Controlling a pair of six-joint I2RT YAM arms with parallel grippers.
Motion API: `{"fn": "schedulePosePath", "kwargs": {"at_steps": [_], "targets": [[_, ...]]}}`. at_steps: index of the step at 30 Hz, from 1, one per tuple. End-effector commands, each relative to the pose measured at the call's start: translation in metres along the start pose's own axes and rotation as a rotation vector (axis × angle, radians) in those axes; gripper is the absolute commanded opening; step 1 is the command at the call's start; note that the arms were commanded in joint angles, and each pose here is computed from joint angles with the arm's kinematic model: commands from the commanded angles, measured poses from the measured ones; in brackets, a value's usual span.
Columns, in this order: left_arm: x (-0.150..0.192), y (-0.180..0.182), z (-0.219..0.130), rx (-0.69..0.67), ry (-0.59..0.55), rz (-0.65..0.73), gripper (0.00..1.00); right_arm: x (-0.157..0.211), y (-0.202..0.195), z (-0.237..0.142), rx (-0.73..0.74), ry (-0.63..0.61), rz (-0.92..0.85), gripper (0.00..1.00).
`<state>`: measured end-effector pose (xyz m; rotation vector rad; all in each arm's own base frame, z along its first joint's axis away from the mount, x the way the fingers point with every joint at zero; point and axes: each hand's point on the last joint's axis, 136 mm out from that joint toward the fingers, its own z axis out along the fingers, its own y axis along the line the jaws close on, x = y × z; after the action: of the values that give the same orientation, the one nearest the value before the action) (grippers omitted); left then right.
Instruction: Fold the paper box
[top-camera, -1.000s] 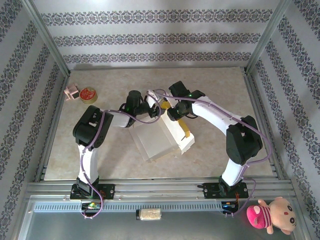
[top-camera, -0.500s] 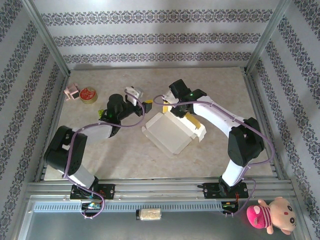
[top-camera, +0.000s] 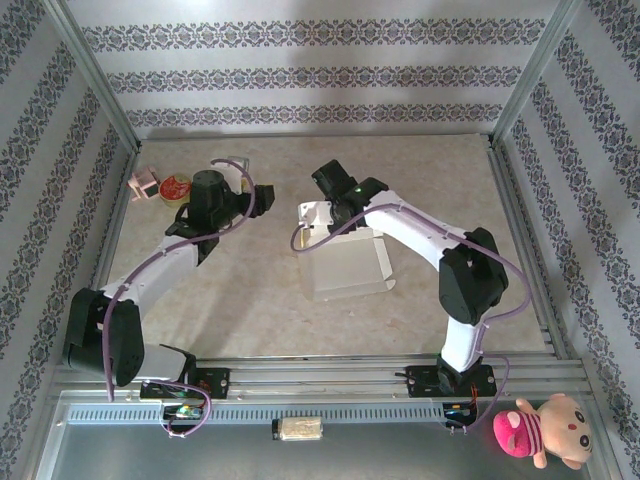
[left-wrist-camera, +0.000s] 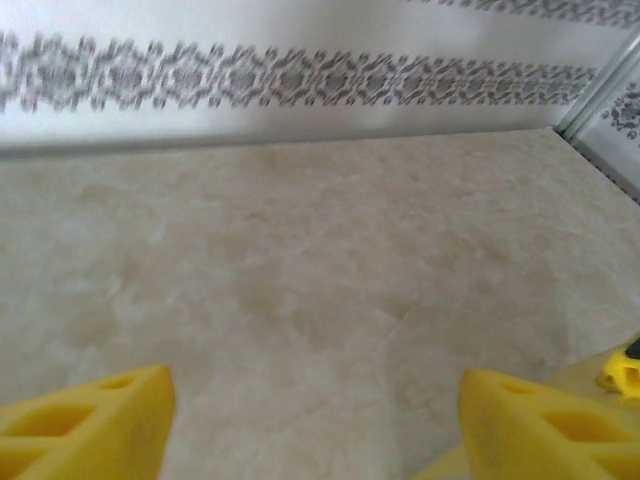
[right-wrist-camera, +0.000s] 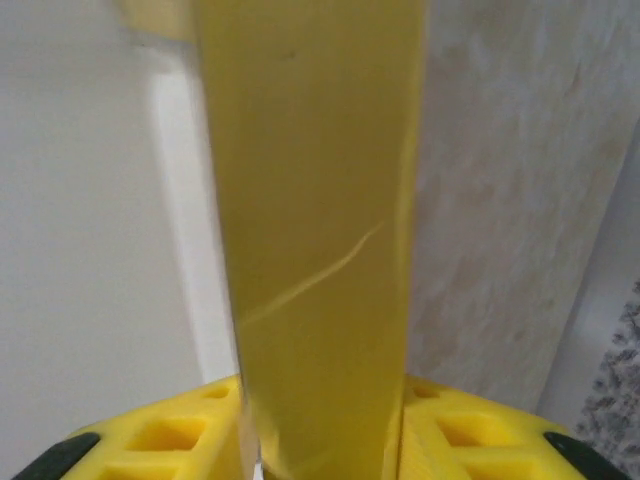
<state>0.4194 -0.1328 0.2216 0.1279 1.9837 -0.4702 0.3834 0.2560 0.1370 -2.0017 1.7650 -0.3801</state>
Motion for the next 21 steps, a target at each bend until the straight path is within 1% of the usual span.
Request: {"fn": "schedulePosePath", "kwargs": {"at_steps": [1,3,6,8,11,13,14,15,17,18,19,21], "targets": [[0.009,0.005,-0.003,0.021,0.083,-0.202,0.81,-0.022,-0.014,-0.007,0.028,-0.092,-0.047,0.43],[0.009,-0.001,0.0,0.074,0.108,-0.287,0.81,-0.025,-0.012,-0.009,0.037,-0.114,-0.031,0.46],[0.007,-0.014,0.005,0.155,0.149,-0.387,0.78,-0.023,-0.008,-0.013,0.045,-0.123,-0.009,0.47],[0.01,-0.019,0.01,0.183,0.177,-0.452,0.78,-0.023,-0.007,-0.017,0.049,-0.139,0.017,0.48],[0.022,-0.015,0.019,0.151,0.258,-0.566,0.76,-0.025,-0.01,-0.024,0.068,-0.166,0.078,0.5],[0.035,-0.009,0.024,0.106,0.323,-0.645,0.76,-0.028,-0.021,-0.036,0.088,-0.211,0.187,0.52],[0.041,-0.007,0.025,0.093,0.351,-0.686,0.76,-0.028,-0.031,-0.044,0.097,-0.244,0.289,0.53],[0.045,-0.006,0.027,0.094,0.364,-0.717,0.76,-0.024,-0.045,-0.052,0.103,-0.275,0.433,0.56],[0.048,-0.006,0.027,0.098,0.36,-0.752,0.78,-0.011,-0.069,-0.06,0.078,-0.315,0.726,0.59],[0.049,-0.004,0.027,0.094,0.346,-0.754,0.78,0.0,-0.079,-0.062,0.047,-0.322,0.921,0.59],[0.049,-0.003,0.027,0.094,0.33,-0.747,0.79,0.01,-0.086,-0.061,0.01,-0.312,1.07,0.59],[0.048,-0.001,0.028,0.097,0.309,-0.705,0.8,0.028,-0.094,-0.056,-0.133,-0.306,1.371,0.59]]}}
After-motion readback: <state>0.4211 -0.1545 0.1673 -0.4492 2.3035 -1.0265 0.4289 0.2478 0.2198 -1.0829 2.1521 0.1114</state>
